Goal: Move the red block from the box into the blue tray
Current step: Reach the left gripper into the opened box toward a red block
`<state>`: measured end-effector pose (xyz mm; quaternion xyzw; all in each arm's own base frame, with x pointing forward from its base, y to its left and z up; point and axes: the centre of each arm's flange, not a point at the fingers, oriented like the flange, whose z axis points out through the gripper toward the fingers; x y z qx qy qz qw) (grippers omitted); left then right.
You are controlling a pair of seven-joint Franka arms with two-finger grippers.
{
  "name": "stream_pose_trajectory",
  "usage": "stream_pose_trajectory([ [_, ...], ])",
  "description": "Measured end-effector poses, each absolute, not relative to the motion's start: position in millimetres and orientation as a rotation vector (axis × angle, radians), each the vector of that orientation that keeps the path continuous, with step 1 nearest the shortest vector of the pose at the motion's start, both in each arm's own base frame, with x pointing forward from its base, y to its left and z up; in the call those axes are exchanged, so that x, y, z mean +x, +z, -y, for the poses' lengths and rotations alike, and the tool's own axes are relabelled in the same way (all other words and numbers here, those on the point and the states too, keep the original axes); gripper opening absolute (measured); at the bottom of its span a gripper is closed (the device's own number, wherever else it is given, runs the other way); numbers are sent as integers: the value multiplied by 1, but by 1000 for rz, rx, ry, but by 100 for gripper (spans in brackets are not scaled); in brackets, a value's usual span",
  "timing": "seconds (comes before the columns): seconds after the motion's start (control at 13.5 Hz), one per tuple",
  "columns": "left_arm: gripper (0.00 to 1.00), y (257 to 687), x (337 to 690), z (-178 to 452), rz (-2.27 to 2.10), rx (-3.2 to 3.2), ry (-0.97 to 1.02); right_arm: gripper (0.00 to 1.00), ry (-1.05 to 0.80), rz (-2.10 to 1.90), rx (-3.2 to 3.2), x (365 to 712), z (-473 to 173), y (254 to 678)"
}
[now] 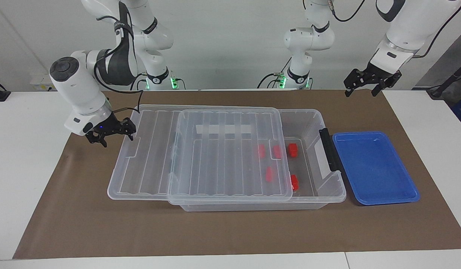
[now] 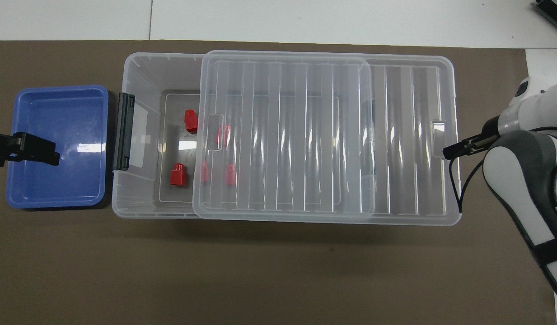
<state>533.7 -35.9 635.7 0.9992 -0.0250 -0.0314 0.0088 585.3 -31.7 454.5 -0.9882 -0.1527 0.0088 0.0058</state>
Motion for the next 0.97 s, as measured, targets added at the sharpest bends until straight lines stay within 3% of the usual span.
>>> stream_pose_trajectory([
  [0.45, 100, 634, 533, 113, -264, 3104, 33, 100, 83, 617, -3055, 580, 54, 457],
  [0.97, 100, 565, 557, 186, -562, 3014, 140, 100, 77, 682, -3040, 578, 77, 458],
])
